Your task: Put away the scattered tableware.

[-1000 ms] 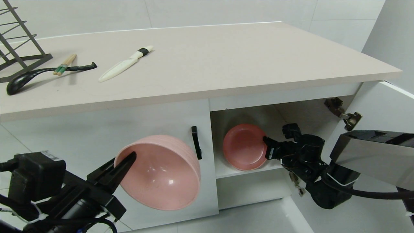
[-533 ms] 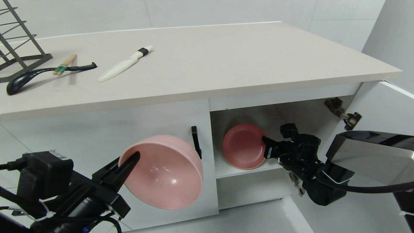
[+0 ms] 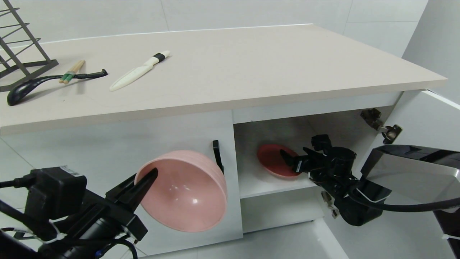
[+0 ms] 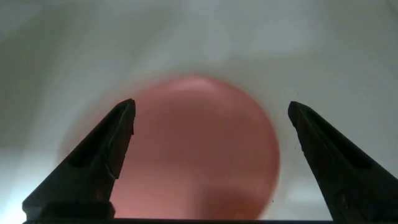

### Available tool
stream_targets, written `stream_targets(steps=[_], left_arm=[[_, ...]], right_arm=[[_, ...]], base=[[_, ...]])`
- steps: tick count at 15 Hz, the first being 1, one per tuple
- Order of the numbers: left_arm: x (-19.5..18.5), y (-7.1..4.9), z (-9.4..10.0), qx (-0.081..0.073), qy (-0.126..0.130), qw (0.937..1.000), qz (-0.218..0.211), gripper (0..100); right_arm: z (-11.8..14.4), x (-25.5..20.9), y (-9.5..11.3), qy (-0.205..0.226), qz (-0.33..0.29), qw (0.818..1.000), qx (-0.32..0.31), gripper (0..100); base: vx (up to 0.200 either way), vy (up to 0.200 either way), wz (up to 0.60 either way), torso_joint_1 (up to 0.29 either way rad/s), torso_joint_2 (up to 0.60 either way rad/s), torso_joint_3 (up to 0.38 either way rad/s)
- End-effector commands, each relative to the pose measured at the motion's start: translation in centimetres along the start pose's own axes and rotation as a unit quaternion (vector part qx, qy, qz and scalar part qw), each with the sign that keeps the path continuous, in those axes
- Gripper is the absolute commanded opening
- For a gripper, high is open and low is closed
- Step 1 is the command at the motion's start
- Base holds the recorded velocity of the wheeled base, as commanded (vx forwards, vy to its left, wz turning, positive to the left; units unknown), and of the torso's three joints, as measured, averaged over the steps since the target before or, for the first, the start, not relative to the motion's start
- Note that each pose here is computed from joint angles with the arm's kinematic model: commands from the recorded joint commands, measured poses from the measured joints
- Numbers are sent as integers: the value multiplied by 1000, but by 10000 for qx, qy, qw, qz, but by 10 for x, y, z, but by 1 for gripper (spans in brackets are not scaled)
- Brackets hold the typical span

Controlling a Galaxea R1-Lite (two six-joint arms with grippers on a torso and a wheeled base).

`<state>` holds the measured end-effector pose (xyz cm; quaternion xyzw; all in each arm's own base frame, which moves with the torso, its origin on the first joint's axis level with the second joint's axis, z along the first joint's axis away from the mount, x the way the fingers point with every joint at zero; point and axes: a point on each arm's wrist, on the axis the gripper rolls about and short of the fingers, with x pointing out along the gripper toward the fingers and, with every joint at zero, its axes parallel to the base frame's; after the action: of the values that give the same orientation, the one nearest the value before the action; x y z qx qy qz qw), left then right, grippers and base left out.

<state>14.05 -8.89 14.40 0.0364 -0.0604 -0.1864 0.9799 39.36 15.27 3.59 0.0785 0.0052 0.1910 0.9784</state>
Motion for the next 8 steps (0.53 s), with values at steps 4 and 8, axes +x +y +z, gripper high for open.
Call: stream_targets(steps=[4,8], left_arm=[[28,-27,-2,36,32,9988,-495,0],[43,-43,-7,230,82,9970,-736,0]], right_arm=[[39,-77,21,107,201,9988,-442,100],[61,-148,33,377,364,9962,-689,100]], base=[[0,0,0,0,0,0],[0,0,0,0,0,0]])
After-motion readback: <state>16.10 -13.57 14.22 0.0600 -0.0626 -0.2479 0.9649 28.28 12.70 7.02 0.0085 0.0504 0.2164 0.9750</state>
